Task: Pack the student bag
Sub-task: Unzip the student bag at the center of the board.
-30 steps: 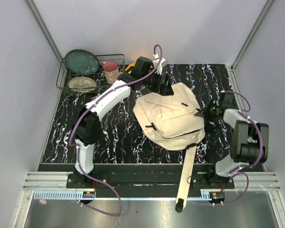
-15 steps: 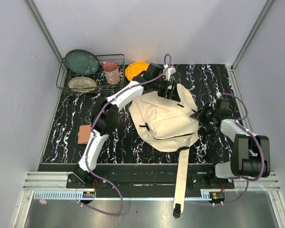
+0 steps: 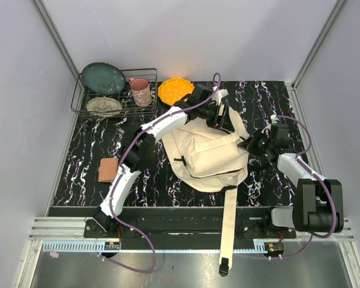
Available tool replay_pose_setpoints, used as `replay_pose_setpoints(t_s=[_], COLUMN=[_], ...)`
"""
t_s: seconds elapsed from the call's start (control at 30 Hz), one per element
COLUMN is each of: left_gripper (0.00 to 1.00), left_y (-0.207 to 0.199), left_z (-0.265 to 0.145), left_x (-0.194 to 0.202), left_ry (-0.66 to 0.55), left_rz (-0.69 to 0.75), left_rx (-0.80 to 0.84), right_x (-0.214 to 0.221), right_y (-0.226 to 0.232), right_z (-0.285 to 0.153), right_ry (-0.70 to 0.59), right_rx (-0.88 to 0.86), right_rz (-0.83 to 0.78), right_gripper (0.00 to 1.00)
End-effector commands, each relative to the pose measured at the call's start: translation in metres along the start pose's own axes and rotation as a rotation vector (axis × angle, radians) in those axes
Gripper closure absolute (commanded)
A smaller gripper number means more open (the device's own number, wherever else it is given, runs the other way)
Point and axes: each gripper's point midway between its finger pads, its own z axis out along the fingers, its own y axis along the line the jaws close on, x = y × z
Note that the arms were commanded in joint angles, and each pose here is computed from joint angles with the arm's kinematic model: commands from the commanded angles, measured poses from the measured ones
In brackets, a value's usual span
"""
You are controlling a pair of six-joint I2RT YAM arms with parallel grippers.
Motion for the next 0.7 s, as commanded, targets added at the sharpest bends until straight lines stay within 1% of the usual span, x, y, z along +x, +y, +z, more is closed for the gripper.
replay_pose_setpoints(t_s=[0.0,0.17,0.2,0.27,0.33,0.4,0.43,0.5,0.53,0.57,0.63,0.67], left_gripper=[0.28,0.32,0.39,0.48,0.52,0.53,0.56,0.63,0.68,0.76,0.86,0.88], left_y=[-0.003,0.005,0.005,0.004,0.004,0.002,0.001,0.001,0.002,0.002,0.000,0.000], left_z=[0.000,-0.001,0.000,0.000,-0.001,-0.001,-0.001,-0.001,-0.001,-0.001,0.000,0.000], left_x=[-0.009,-0.001,0.000,0.001,0.002,0.003,0.003,0.003,0.004,0.003,0.003,0.003], left_ry=[-0.024,-0.010,-0.008,-0.003,-0.001,0.005,0.007,0.007,0.008,0.005,0.008,0.007], left_rz=[-0.009,-0.021,-0.021,-0.024,-0.027,-0.024,-0.022,-0.022,-0.026,-0.023,-0.026,-0.026], left_rx=[0.031,-0.002,-0.002,0.006,0.009,0.020,0.025,0.024,0.023,0.025,0.030,0.030], right_x=[-0.006,-0.007,-0.008,-0.009,-0.009,-0.009,-0.010,-0.009,-0.009,-0.010,-0.010,-0.010], right_y=[0.032,0.033,0.032,0.034,0.034,0.035,0.035,0.036,0.035,0.036,0.036,0.036], right_z=[-0.008,-0.011,-0.011,-0.013,-0.013,-0.014,-0.014,-0.014,-0.014,-0.015,-0.016,-0.016], right_ry=[-0.025,-0.033,-0.035,-0.040,-0.040,-0.042,-0.044,-0.044,-0.042,-0.046,-0.048,-0.047], right_rx=[-0.112,-0.110,-0.106,-0.108,-0.109,-0.109,-0.109,-0.112,-0.111,-0.112,-0.113,-0.112], right_rz=[-0.069,-0.074,-0.074,-0.076,-0.078,-0.080,-0.077,-0.080,-0.078,-0.078,-0.080,-0.082], right_gripper=[1.00,1.00,1.00,1.00,1.00,1.00,0.99,1.00,0.99,0.99,0.99,0.99])
